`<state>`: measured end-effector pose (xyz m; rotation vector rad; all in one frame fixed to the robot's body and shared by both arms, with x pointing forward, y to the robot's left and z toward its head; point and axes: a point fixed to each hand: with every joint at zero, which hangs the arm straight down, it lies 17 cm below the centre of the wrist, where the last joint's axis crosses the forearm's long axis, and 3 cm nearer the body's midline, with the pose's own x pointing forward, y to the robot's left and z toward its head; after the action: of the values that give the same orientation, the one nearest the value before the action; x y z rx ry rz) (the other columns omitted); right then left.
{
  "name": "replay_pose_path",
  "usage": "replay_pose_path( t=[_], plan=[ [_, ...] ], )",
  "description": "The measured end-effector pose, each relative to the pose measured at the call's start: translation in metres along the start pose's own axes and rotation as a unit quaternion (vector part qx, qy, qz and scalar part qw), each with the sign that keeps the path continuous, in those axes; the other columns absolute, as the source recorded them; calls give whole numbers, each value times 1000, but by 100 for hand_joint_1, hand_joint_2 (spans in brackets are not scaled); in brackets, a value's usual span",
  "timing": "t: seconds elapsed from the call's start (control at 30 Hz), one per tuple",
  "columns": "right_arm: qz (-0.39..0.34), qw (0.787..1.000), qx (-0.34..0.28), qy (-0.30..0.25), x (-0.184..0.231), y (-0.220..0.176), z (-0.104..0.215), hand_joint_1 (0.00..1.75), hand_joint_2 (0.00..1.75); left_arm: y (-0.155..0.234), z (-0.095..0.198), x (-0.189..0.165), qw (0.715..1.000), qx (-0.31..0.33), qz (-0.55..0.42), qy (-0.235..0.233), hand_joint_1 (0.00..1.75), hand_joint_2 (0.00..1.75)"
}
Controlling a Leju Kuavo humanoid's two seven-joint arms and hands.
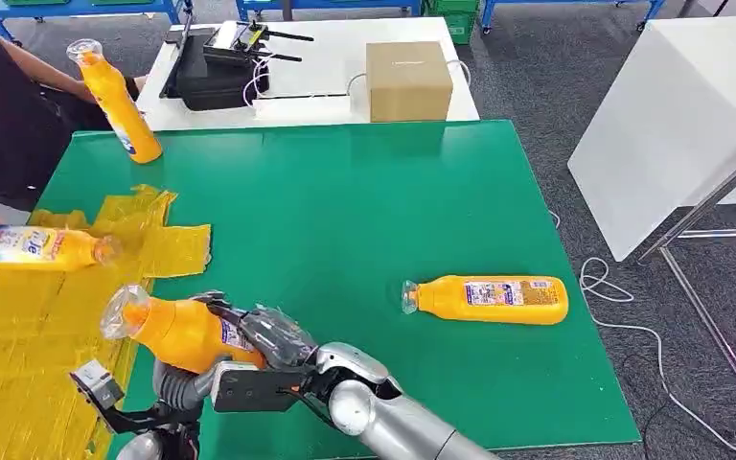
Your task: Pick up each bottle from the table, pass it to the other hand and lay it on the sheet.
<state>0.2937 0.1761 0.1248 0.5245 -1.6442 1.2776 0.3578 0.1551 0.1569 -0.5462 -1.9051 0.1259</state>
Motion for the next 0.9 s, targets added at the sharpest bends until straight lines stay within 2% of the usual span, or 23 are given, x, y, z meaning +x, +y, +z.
replay_pose_path(
  t=[0.43, 0.47, 0.5, 0.53, 0.63, 0.67, 0.9],
  plan=[
    [0, 1000, 1, 4, -3, 1, 0, 175, 175, 0, 0, -2, 1000, -3, 2, 2, 175, 175],
    [0, 1000, 1, 4, -3, 1, 0, 147, 175, 0, 0, -2, 1000, -3, 2, 2, 175, 175],
    [0, 1000, 1, 4, -3, 1, 0, 35, 175, 0, 0, -2, 1000, -3, 3, 1, 175, 175],
    [0, 1000, 1, 4, -3, 1, 0, 0, 175, 0, 0, -2, 1000, -3, 4, 1, 175, 175],
    [0, 1000, -2, 3, -3, 0, 0, 0, 175, 1, 0, -1, 1000, -1, 6, 0, 175, 175],
    [1, 1000, -3, 3, -3, 0, 0, 0, 0, 1, -1, -1, 1000, -1, 7, -1, 175, 175],
    [-5, 1000, -19, 1, -5, -3, 6, 0, 0, 6, -2, 1, 1000, 4, -11, -3, 175, 175]
  ],
)
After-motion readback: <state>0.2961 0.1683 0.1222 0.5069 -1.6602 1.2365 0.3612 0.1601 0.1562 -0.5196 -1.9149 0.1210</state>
